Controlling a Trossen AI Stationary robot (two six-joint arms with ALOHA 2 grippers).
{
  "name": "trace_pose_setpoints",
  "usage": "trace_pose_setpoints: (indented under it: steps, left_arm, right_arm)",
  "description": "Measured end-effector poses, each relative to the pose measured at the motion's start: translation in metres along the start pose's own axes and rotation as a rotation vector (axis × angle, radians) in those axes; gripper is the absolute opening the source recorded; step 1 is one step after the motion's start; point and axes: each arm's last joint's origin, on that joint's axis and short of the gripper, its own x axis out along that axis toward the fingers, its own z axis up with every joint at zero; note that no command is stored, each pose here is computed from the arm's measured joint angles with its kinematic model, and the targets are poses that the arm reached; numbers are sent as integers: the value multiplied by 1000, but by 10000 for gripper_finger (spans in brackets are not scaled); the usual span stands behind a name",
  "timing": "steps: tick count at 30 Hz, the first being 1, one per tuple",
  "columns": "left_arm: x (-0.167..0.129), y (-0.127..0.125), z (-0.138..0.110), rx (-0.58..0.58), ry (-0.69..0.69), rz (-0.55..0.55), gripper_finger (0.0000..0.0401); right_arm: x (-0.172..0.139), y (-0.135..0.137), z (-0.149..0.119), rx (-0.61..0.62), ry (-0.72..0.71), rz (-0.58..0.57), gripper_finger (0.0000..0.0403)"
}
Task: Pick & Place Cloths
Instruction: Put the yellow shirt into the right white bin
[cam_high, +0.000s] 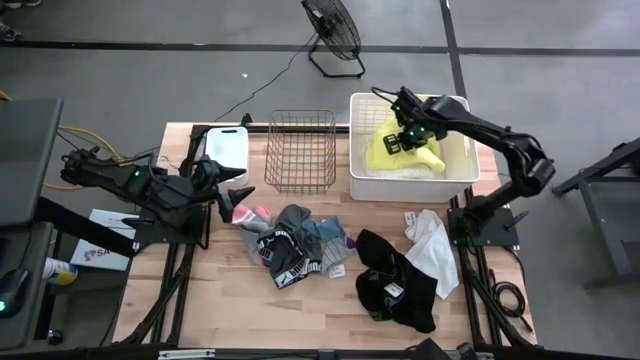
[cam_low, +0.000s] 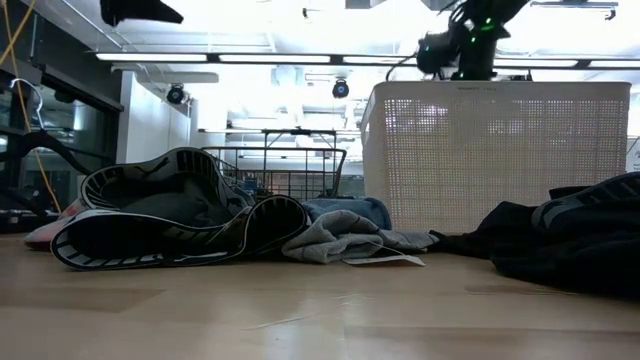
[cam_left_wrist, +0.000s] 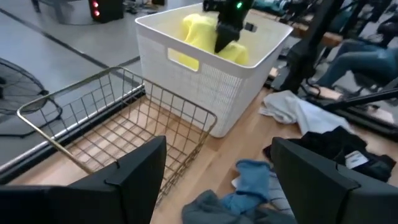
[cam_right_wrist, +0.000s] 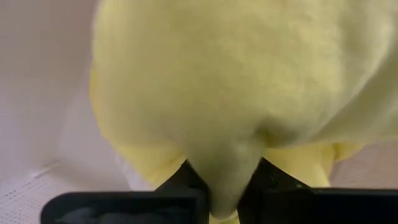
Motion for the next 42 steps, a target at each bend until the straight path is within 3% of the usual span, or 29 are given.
trace_pose_setpoints:
  steps: [15, 23, 34, 42]
  left_arm:
    - [-9, 14, -6, -10, -34, -21, 284]
    - [-12, 17, -7, -2, -29, -18, 284]
    - [-12, 17, -7, 24, -19, -34, 284]
    - [-12, 16, -8, 27, -11, -50, 284]
  right_arm:
    - [73, 9, 13, 11, 261, -25, 28]
    - [90, 13, 14, 19, 304, -28, 35]
    - [87, 13, 13, 31, 299, -6, 50]
    - [39, 10, 8, 19, 144, 45, 85]
